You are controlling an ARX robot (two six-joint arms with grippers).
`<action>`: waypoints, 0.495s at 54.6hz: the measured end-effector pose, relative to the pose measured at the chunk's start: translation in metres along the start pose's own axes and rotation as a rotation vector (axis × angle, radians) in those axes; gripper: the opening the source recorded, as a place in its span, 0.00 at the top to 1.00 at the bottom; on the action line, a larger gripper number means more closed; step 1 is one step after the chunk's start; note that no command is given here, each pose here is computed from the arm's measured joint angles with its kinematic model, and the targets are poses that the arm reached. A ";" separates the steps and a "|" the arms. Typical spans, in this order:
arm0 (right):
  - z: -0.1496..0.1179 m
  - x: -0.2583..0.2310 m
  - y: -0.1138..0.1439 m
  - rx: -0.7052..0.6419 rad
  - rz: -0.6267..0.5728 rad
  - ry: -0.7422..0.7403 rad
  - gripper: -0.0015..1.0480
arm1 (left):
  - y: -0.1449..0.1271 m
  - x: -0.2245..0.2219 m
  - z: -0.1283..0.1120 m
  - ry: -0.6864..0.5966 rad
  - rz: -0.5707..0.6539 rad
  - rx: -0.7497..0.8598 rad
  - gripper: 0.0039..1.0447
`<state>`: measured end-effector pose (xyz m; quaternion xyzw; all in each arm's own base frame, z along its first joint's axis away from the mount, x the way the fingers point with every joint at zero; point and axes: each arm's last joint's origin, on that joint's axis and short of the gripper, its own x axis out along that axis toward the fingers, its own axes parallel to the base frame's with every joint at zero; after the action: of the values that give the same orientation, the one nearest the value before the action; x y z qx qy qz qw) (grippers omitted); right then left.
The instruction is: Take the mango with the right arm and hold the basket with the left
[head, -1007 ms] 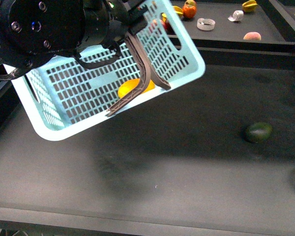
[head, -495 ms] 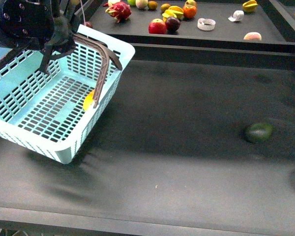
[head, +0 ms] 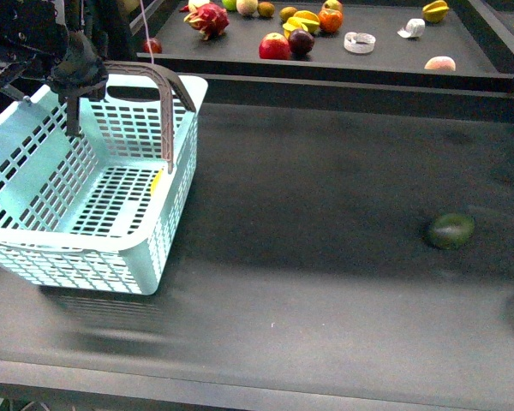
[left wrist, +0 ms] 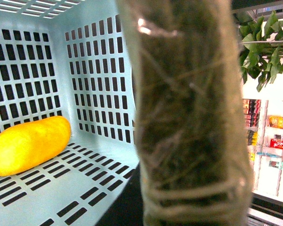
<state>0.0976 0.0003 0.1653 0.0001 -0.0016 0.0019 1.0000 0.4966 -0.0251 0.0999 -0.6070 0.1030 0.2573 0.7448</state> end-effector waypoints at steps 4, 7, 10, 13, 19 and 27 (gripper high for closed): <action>0.000 0.000 0.000 0.000 0.000 0.000 0.08 | -0.003 0.001 0.002 0.000 -0.001 -0.005 0.74; 0.000 0.000 0.000 0.000 0.000 0.000 0.08 | -0.003 0.001 0.002 -0.002 0.005 -0.005 0.66; 0.000 0.000 0.000 0.000 0.000 0.000 0.08 | -0.003 0.001 0.003 -0.004 0.009 -0.006 0.57; 0.000 0.000 0.000 0.000 0.000 0.000 0.08 | -0.001 0.001 0.004 -0.005 0.013 -0.006 0.46; 0.000 0.000 0.000 0.000 0.000 0.000 0.08 | 0.005 -0.003 0.008 -0.008 0.026 -0.004 0.26; 0.000 0.000 0.000 0.000 0.000 0.000 0.08 | 0.011 -0.013 0.015 -0.015 0.031 0.003 0.06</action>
<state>0.0976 0.0003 0.1653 0.0003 -0.0016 0.0019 1.0000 0.4778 -0.0123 0.0999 -0.6020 0.1071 0.2733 0.7426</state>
